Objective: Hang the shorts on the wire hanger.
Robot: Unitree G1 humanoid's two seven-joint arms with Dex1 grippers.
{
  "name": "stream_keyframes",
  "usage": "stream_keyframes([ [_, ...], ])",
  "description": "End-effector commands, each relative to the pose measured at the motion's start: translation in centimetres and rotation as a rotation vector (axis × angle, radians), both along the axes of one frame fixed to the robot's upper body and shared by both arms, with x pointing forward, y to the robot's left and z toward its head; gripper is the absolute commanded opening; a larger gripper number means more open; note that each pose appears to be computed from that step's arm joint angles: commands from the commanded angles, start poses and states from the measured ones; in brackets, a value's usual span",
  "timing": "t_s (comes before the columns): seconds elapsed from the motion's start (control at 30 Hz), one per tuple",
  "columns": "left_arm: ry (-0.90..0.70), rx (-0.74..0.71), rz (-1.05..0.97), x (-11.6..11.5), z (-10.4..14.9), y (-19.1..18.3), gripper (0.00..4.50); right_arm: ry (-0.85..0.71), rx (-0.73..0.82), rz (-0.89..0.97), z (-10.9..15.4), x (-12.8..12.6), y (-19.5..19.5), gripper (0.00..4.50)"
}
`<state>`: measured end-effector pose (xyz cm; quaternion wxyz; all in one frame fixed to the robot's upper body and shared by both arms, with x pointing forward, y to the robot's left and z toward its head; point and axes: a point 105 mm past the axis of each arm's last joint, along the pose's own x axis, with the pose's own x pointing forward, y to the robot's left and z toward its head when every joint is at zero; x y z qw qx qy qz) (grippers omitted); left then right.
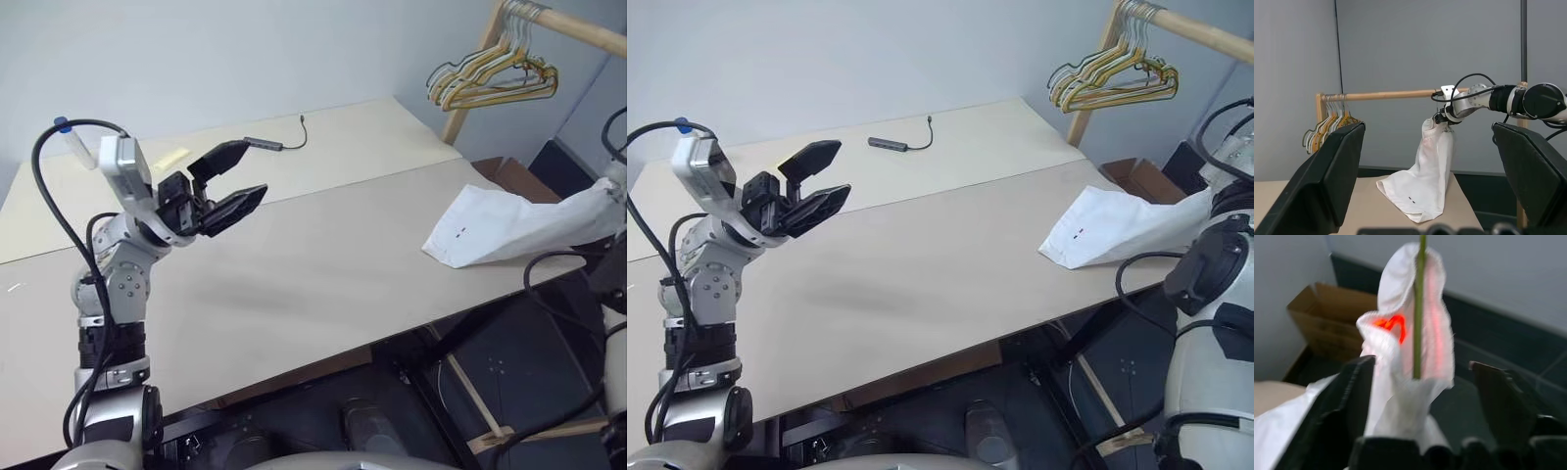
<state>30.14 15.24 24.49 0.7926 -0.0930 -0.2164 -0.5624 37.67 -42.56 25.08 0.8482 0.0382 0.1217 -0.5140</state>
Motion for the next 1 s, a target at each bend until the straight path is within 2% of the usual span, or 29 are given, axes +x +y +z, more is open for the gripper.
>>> stream_keyframes([
  [0.03, -0.048, -0.026, 0.0, -0.7, 1.3, 0.3, 4.5, -0.072, -0.142, -0.064, 3.7, 0.0, 0.6, 4.48],
  [0.13, -0.046, -0.03, 0.006, -0.7, 1.3, 0.4, 4.5, -0.075, -0.253, -0.105, 5.0, 0.0, 1.4, 4.48],
  [0.23, -0.034, -0.018, 0.05, -0.4, 0.9, 0.7, 4.5, -0.094, -0.482, -0.127, 7.5, 0.1, 3.3, 4.48],
  [0.33, -0.013, 0.041, 0.136, 0.3, 0.2, 0.9, 4.5, -0.141, -0.674, -0.088, 9.4, 0.6, 6.1, 4.48],
  [0.43, -0.005, 0.062, 0.206, 0.4, 0.1, 1.4, 4.5, -0.191, -0.825, 0.028, 10.3, 1.3, 9.5, 4.48],
  [0.5, 0.004, 0.068, 0.218, 0.1, -0.1, 1.9, 4.5, -0.17, -0.883, 0.144, 9.7, 2.1, 11.6, 4.48],
  [0.67, 0.08, 0.166, 0.295, -0.4, -2.1, 3.7, 4.5, -0.169, -0.91, 0.629, 6.4, 3.8, 18.2, 4.48],
  [0.7, 0.099, 0.199, 0.323, -0.4, -2.6, 3.9, 4.5, -0.17, -0.827, 0.749, 5.2, 4.3, 19.3, 4.48],
  [0.83, 0.133, 0.326, 0.385, -0.6, -4.5, 4.1, 4.5, -0.101, -0.67, 1.103, 1.5, 4.9, 22.8, 4.48],
  [1.0, 0.187, 0.464, 0.539, 0.0, -7.2, 4.8, 4.5, 0.025, -0.667, 1.51, -2.6, 3.1, 27.3, 4.48],
])
